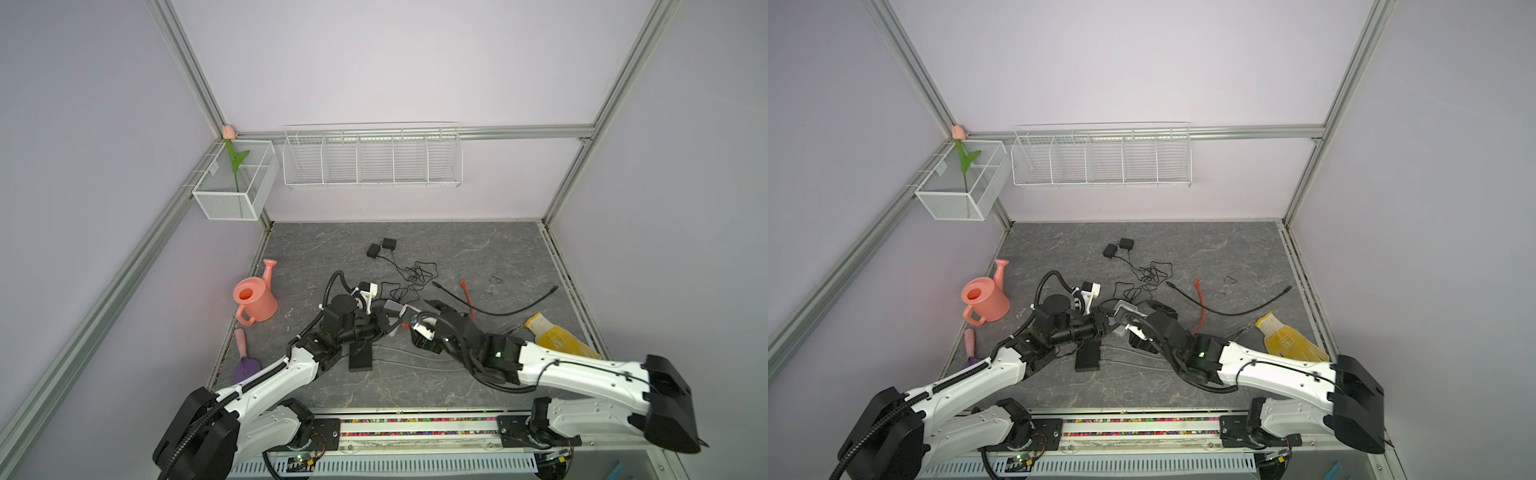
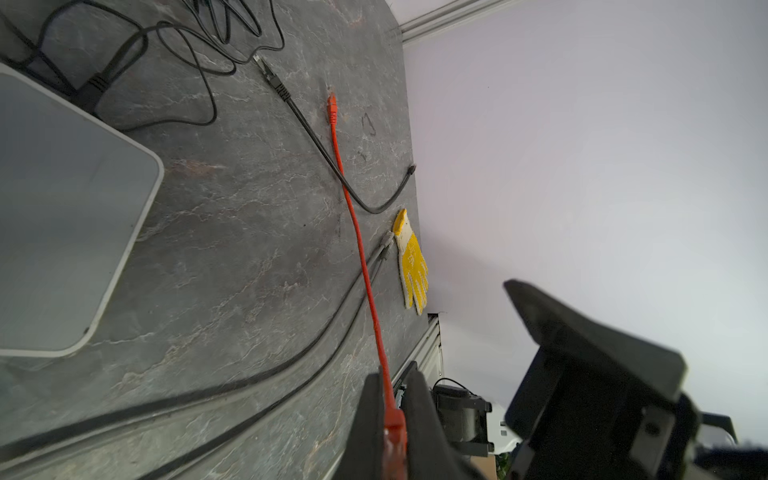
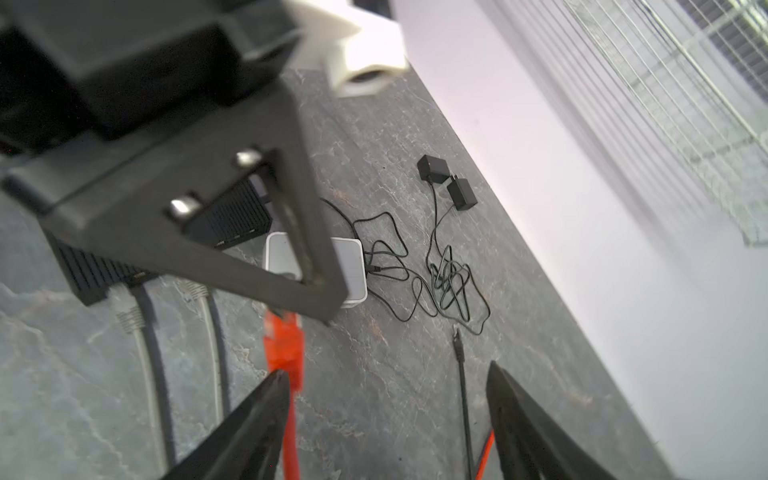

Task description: Insert the plug into the switch port

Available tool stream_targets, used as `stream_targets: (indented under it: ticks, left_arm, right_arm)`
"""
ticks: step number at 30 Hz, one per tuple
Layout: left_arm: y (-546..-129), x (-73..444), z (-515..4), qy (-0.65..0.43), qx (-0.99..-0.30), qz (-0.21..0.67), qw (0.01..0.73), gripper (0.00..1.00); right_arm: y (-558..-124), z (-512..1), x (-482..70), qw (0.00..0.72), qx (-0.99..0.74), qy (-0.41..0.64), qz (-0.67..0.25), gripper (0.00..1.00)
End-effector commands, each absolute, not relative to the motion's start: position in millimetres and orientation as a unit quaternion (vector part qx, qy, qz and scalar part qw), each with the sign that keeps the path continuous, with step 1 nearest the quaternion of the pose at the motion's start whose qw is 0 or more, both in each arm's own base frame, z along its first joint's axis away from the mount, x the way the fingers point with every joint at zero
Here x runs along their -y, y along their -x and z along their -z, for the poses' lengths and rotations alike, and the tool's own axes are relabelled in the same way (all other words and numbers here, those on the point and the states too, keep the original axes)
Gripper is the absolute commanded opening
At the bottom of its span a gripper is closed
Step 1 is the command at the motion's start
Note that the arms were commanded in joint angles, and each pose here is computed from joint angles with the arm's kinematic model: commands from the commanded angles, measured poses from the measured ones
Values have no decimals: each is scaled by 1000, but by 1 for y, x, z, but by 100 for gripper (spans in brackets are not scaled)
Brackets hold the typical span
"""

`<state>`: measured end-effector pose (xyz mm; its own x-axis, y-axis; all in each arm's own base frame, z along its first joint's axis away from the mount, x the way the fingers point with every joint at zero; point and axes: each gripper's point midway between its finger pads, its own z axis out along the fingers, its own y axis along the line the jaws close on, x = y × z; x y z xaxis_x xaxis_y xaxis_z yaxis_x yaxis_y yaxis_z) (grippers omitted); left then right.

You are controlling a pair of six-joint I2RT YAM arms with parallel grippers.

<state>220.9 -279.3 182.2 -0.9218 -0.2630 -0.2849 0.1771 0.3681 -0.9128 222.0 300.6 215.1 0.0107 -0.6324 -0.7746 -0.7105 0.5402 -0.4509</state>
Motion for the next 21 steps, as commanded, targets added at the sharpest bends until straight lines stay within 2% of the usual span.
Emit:
stream_targets:
  ticks: [1,6,11,18,21]
  left_arm:
    - [-222,283,-197,-3,-797,565,214,0]
    - [-223,286,-199,-10,-795,568,214,0]
    - [-224,286,-201,-11,-793,570,217,0]
    - [-222,286,-204,-13,-792,571,218,0]
    - [-221,285,-203,-14,-792,570,218,0]
  right_arm:
    - [-186,-209,-297,447,-716,513,-155,79]
    - [-170,-190,-294,374,-715,562,-183,73]
    - [-169,-181,-315,329,-713,580,-214,65]
    - [-187,-176,-331,332,-715,580,-205,56]
    - [-195,-179,-333,339,-717,575,-199,49]
